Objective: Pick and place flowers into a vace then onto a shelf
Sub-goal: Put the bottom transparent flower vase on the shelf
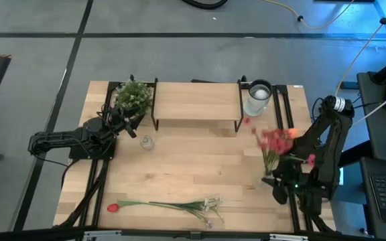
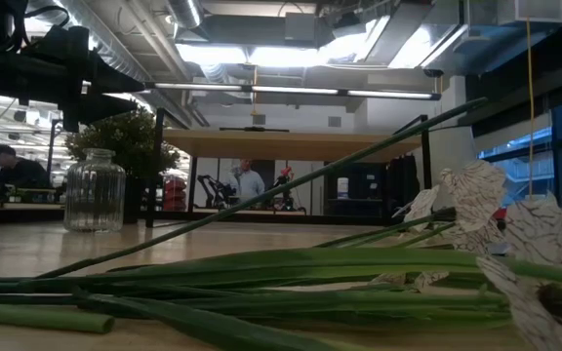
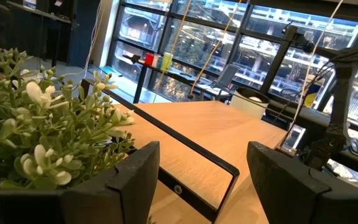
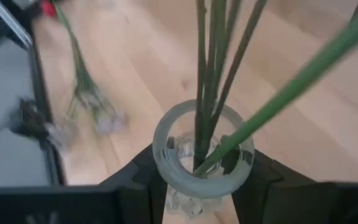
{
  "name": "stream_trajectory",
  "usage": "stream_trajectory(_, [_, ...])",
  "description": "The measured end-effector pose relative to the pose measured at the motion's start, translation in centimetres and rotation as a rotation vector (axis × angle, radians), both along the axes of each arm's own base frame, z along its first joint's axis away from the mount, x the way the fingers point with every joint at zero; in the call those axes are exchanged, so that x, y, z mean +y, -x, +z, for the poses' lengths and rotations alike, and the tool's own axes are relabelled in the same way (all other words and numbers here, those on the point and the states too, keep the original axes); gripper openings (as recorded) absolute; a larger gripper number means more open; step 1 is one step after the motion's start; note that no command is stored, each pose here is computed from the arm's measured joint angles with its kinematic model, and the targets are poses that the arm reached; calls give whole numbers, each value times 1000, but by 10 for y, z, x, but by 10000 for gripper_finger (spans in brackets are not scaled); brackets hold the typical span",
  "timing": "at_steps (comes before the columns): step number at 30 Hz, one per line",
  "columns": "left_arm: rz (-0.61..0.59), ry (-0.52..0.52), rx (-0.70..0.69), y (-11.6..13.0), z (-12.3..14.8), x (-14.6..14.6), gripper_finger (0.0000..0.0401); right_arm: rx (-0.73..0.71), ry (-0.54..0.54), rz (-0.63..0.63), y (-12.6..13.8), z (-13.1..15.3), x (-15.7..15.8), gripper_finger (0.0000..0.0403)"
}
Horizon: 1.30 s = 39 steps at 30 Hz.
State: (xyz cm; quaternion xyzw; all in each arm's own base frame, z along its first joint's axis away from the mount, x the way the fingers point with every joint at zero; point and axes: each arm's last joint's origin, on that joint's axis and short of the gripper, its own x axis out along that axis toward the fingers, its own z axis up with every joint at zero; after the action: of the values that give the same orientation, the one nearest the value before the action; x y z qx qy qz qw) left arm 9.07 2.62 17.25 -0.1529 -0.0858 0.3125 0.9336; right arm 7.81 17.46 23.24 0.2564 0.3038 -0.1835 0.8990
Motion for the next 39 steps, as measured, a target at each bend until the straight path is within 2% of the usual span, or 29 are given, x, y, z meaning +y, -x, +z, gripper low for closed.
stream_trajectory(3, [2,-14,10,0,0,0,235,35,95,-20,-9,18,-16,129])
stream_trajectory(12, [1,-13,19,-1,-1,0,235,4,172,-136,-49,88,-64,129])
stream_trajectory(19, [5,-59,55,-1,-1,0,235,-61,297,-111,-91,141,-103,129])
stream_trajectory(23, [11,-73,61,-1,0,0,235,-109,326,-105,-113,158,-131,129])
stream_trajectory(28, [39,-71,63,0,0,1,235,-77,360,-101,-132,159,-172,129])
stream_trajectory(33, [76,-67,64,1,0,2,235,-39,336,-106,-153,150,-216,129])
stream_trajectory(39, [85,-66,64,1,0,2,235,53,353,-122,-167,144,-256,129])
